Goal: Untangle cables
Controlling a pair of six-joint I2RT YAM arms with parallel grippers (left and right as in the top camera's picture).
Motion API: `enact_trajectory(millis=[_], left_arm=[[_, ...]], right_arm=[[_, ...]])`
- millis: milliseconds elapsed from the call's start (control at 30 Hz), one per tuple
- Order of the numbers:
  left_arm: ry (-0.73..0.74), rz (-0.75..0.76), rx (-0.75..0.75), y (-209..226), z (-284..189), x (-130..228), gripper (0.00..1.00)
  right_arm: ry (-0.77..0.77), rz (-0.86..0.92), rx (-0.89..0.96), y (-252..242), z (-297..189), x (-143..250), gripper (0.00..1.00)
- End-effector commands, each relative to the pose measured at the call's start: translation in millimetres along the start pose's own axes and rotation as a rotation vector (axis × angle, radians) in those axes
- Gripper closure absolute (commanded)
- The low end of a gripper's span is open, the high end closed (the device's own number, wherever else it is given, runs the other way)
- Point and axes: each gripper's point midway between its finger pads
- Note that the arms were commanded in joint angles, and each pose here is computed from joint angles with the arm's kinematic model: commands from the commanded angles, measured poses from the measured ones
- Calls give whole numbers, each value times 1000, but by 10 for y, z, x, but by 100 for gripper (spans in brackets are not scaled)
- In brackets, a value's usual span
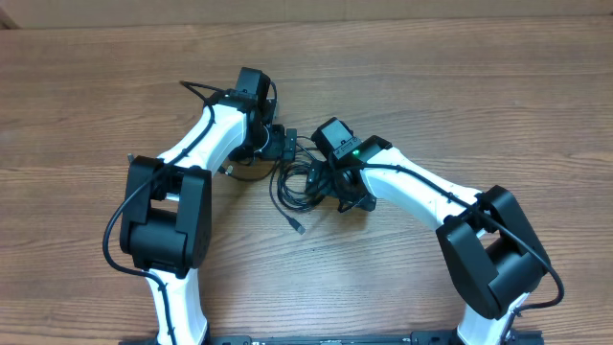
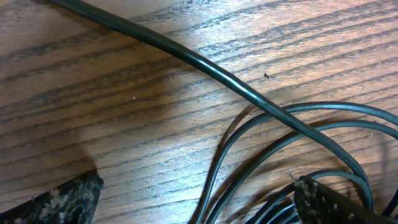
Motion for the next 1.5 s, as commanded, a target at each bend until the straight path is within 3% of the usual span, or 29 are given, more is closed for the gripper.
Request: enact_trajectory(millis=[0,1467], left_arm=[[12,16,-16,10,37,51,1],[-6,18,-15,7,37,6,0]], right_arm=[[-1,1,-4,31,12,-5,0],[-2,0,-6,38,12,-8,0]])
Point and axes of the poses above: each gripper's point midway between its finger pads, its own z axis out along the fingers, its own y axis along the line the jaws close on, x = y × z, and after that the axes turned 9 degrees about z, right-handed
